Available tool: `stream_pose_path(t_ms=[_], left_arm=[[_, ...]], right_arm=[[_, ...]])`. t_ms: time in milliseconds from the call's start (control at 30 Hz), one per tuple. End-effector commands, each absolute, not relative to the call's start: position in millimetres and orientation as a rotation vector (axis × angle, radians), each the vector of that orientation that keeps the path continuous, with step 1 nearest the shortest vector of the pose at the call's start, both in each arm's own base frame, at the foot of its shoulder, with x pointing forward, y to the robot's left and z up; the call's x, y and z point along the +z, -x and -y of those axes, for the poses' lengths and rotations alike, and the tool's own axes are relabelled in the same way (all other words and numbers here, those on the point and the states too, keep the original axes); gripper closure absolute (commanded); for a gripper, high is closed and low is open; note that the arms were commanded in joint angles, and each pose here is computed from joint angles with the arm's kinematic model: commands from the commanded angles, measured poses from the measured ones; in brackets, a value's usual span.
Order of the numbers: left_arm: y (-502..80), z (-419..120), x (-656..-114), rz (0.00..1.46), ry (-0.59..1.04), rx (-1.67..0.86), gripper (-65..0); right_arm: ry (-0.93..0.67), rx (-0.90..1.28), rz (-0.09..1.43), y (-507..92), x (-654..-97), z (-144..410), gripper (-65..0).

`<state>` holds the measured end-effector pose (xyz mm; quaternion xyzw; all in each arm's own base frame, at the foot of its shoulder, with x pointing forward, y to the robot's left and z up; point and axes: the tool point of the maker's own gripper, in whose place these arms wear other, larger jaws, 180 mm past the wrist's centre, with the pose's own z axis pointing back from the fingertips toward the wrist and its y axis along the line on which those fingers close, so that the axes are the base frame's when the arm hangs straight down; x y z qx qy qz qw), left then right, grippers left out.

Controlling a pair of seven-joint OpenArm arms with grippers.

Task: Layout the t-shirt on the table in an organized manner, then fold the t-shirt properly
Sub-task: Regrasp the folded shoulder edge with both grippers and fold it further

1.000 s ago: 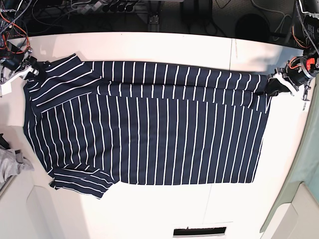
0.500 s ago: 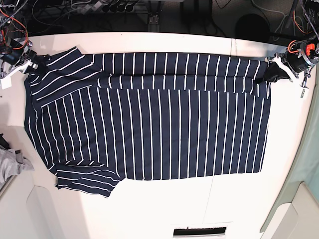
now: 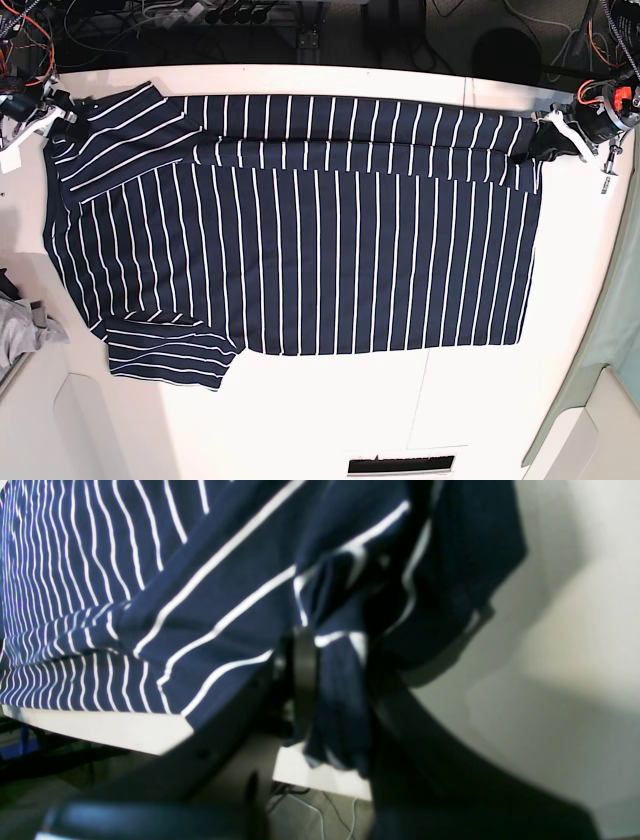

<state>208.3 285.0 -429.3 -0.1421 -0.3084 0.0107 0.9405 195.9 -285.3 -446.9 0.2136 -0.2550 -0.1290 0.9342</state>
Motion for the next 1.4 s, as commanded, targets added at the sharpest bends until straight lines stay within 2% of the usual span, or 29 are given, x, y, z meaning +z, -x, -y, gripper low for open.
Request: stream_pose_path(t_ms=[0, 67, 133, 200, 267, 467, 667, 833, 1000, 1167, 1367], left_arm=[[-216.3, -290.6, -417.9, 0.664, 0.281, 0.006, -8.8], [-214.8, -290.5, -419.0, 0.654, 0.281, 0.005, -17.6], [-206.9, -289.0, -424.5, 0.599, 0.285, 0.0, -23.4], [-202.2, -284.8, -425.9, 0.566, 0.309, 0.005, -24.4], [-204.3, -279.1, -421.2, 0.574, 0.334, -0.005, -24.4], [-227.0, -261.0, -384.8, 0.675, 0.323, -0.119, -24.4], [-239.5, -250.6, -361.3, 0.742, 0.304, -0.177, -24.4], [-243.7, -250.9, -357.7, 0.76, 0.304, -0.178, -24.4], [-243.5, -250.9, -357.8, 0.759, 0.304, -0.179, -24.4], [-242.6, -252.8, -359.6, 0.751, 0.289, -0.185, -24.4], [-237.7, -260.9, -367.9, 0.718, 0.239, -0.198, -24.4]], right_arm=[[-0.42, -0.251, 0.574, -206.7, -434.6, 294.8, 0.0], [-0.416, -0.249, 0.57, -205.9, -435.3, 295.2, 0.0], [-0.412, -0.247, 0.567, -205.3, -436.0, 295.6, -13.4], [-0.411, -0.247, 0.569, -205.7, -435.7, 295.9, -27.1], [-0.407, -0.248, 0.579, -207.4, -434.7, 297.0, -35.4], [-0.362, -0.273, 0.663, -216.2, -419.3, 315.5, -36.2], [-0.292, -0.251, 0.824, -238.8, -377.7, 337.4, -36.2], [-0.228, -0.231, 0.977, -286.0, -339.9, 354.2, -36.2], [-0.224, -0.172, 1.087, -355.8, -305.1, 340.8, -36.2], [-0.151, -0.079, 1.086, -432.3, -291.9, 314.9, -36.2], [0.023, -0.057, 0.977, -486.6, -321.6, 314.2, -36.2]])
